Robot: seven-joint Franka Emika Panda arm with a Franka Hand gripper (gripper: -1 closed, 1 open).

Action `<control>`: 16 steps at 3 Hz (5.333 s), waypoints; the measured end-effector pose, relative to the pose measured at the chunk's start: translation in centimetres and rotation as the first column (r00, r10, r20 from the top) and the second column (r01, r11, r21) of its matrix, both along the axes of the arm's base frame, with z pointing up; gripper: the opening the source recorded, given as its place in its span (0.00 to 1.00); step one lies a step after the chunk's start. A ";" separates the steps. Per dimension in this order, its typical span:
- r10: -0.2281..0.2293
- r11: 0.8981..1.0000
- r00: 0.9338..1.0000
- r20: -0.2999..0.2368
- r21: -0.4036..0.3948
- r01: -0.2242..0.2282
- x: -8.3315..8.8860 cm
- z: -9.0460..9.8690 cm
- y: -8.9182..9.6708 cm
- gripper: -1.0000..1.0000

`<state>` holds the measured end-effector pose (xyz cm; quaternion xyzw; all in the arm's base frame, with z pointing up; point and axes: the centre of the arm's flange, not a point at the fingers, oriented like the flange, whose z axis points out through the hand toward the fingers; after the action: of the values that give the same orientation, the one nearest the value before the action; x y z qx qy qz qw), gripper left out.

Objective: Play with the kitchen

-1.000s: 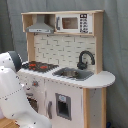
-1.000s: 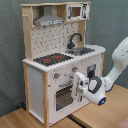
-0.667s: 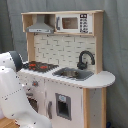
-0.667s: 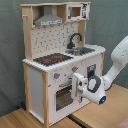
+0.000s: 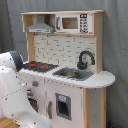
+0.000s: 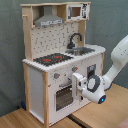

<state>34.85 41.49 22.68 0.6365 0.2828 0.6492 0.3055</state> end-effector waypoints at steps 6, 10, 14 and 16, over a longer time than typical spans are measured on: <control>-0.121 0.991 0.991 -0.062 0.043 0.124 -10.1 1.2 5.9 0.00; -0.207 0.978 0.975 -0.078 -0.048 0.204 -11.1 1.0 6.7 1.00; -0.129 0.954 0.992 0.001 -0.273 0.124 -15.6 7.2 15.3 1.00; -0.119 0.933 0.992 0.031 -0.339 0.123 -16.7 11.8 18.5 1.00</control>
<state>18.16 60.04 34.47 0.5871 0.3493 0.5738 0.4517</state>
